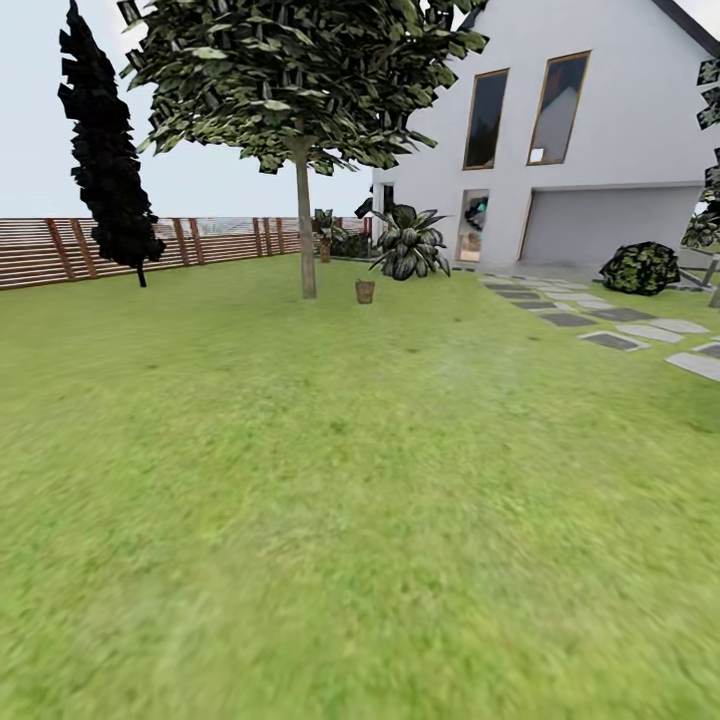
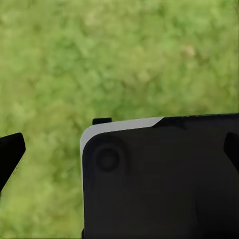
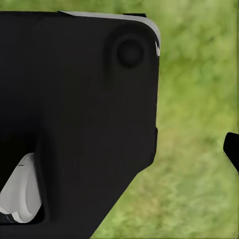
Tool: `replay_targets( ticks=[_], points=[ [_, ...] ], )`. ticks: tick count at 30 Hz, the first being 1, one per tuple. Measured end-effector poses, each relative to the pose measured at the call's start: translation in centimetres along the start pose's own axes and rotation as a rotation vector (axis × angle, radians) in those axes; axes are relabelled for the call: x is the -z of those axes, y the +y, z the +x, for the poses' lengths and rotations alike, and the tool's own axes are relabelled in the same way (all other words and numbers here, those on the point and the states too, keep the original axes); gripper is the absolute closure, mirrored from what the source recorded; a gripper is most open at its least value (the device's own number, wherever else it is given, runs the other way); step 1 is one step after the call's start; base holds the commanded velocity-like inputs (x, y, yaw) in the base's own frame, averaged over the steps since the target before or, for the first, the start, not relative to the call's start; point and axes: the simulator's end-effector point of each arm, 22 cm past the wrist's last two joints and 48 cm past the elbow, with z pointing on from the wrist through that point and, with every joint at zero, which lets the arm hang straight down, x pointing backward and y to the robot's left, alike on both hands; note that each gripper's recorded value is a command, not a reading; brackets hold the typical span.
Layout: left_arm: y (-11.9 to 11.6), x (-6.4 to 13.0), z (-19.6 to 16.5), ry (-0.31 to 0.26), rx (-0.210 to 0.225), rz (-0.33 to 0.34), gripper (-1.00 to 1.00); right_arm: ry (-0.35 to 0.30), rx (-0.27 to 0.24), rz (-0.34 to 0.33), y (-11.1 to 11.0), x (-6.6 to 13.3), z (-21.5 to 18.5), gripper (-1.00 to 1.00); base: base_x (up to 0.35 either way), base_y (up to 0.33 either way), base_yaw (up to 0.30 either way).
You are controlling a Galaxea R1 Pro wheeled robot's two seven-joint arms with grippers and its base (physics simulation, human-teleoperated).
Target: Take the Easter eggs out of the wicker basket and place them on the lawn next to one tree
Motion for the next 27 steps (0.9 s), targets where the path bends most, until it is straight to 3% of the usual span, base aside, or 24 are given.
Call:
replay_targets(
  ticks=[27],
  points=[
    [0.0,0.0,-0.03,-0.001,0.0,0.0,-1.0,-0.001,0.0,0.0,0.0,0.0,-0.03,-1.0,0.321,0.0,0.0]
  ],
)
